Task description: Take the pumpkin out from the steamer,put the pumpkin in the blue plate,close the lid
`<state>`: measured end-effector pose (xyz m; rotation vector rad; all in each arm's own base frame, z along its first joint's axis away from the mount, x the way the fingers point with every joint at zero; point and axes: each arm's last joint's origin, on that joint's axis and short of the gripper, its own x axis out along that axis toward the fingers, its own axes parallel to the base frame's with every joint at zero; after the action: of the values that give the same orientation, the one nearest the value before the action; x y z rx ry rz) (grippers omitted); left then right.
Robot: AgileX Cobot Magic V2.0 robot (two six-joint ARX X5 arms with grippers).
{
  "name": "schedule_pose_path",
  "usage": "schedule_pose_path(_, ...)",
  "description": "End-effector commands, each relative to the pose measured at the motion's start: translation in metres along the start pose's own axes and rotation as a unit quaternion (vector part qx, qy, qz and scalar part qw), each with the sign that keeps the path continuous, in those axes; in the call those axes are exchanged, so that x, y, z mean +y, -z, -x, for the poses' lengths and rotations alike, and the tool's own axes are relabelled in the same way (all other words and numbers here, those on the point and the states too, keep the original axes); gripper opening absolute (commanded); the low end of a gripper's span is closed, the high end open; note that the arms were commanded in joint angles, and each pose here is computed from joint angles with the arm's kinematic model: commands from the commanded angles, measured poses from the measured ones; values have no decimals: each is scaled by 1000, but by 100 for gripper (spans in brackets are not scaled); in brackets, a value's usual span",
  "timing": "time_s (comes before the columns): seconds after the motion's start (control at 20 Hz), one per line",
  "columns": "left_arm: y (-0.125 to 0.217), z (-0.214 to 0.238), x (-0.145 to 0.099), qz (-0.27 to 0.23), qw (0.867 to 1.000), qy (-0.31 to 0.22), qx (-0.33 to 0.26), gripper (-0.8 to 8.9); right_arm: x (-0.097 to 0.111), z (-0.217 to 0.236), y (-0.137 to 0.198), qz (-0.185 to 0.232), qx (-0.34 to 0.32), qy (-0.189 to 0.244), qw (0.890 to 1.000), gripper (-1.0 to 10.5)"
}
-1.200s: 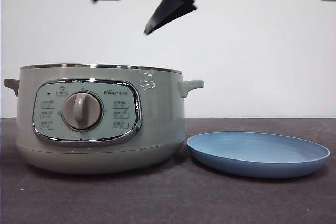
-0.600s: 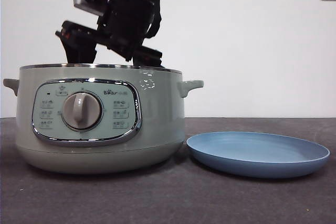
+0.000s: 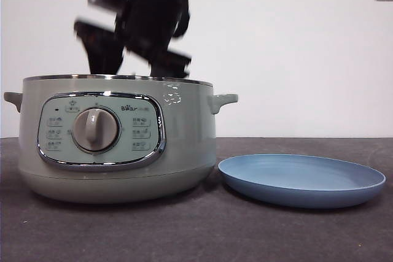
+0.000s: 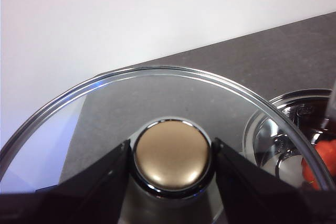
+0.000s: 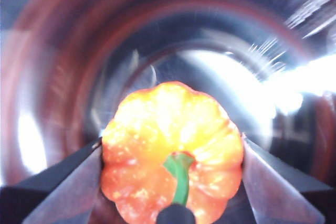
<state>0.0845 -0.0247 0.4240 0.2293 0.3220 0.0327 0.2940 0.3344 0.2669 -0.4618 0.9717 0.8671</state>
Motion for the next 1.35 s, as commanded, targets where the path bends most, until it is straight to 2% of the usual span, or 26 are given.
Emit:
schedule_pose_path(0.05,-10,7,3,18,999,19,-48,-9,0,49,0,-10,-27,7,1000,-10)
schedule_pose_path(0.15,-14,7,2,27,996,38,-71,-9,-5,98,11,-20,-29,31,999,-11)
schedule_pose_path(0.3,-22,1,-3,31,992,79,-92,-9,-19,165,37,-68,-20,121,990,-11)
schedule_pose_path(0.4,-26,-11,-10,25,992,96,-83,-9,-31,193,57,-122,4,216,969,-11)
schedule_pose_path(0.45,-26,-16,-14,21,991,106,-76,-9,-36,201,65,-151,19,259,954,-11)
schedule_pose_path(0.5,-27,-23,-18,18,990,120,-68,-9,-42,206,73,-181,29,309,933,-11)
schedule_pose_path(0.6,-29,-35,-26,11,988,143,-53,-9,-47,212,90,-217,29,354,909,-11)
schedule_pose_path(0.7,-29,-46,-33,5,986,164,-38,-9,-47,206,107,-235,39,373,896,-11)
schedule_pose_path(0.9,-31,-64,-44,-2,981,192,-20,-9,-46,172,139,-239,19,377,894,-11)
schedule_pose_path(1.0,-32,-68,-47,-3,979,203,-20,-9,-47,146,151,-238,16,369,898,-11)
schedule_pose_path(1.1,-33,-70,-48,-2,979,204,-23,-9,-48,119,160,-229,9,328,917,-11)
schedule_pose_path(1.25,-33,-71,-48,-2,979,205,-22,-9,-53,87,166,-217,-39,247,944,-11)
schedule_pose_path(1.35,-33,-71,-48,-2,979,204,-22,-9,-59,72,166,-222,-47,210,951,2)
